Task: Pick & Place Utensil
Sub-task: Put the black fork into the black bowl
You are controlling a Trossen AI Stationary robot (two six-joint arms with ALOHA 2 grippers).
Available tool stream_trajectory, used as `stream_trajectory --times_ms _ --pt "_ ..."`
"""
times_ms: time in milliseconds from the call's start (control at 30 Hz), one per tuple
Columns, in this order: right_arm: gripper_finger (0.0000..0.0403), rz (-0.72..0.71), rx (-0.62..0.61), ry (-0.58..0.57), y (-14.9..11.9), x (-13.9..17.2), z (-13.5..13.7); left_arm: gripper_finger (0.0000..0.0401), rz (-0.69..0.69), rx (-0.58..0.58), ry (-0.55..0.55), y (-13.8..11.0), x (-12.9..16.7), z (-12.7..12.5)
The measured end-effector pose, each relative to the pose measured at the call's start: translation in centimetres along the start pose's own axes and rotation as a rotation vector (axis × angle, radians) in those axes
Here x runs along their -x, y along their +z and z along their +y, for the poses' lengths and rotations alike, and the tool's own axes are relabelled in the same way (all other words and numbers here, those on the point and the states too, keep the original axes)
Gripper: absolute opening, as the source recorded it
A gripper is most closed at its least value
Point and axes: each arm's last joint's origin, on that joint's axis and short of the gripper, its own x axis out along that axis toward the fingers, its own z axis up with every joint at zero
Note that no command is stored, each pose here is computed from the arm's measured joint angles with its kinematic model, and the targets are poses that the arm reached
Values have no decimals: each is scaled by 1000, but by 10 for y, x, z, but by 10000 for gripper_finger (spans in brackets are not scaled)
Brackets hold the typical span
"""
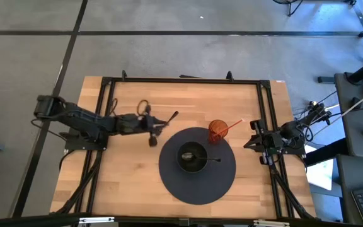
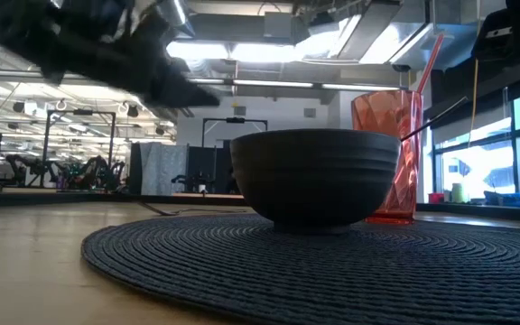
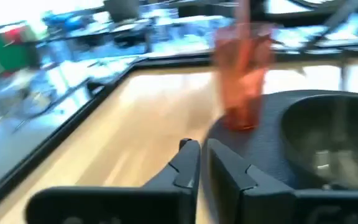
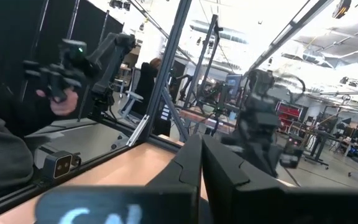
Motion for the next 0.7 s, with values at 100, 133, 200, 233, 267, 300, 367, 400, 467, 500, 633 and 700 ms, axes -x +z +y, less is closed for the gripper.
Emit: stream_trajectory --times_ms 100,133,200,233,267,300,367,400,467,500,633,700 --pt "14 0 0 0 0 0 0 7 24 98 81 -23 8 15" --pt "14 0 0 0 0 0 0 4 46 130 99 -29 10 18" --pt "14 0 0 0 0 0 0 3 102 188 132 -38 12 24" --pt "14 0 0 -1 0 0 0 4 126 215 147 -41 11 27" --pt "14 0 0 -1 0 0 0 5 154 233 162 -41 10 29" --pt "14 0 0 -3 0 0 0 6 189 248 174 -40 7 31" --pt "14 4 0 -12 0 0 0 9 289 257 192 -34 0 33" --pt "14 6 0 -18 0 0 -1 12 352 258 200 -30 -4 33" --pt "14 7 0 -20 0 0 -1 22 481 264 224 -19 -13 34" --pt "14 7 0 -19 0 0 -1 28 543 264 244 -13 -17 34" --pt "14 6 0 -19 0 0 -1 68 727 230 252 6 -38 31" --pt "14 6 0 -18 0 0 -1 93 798 201 228 8 -50 27"
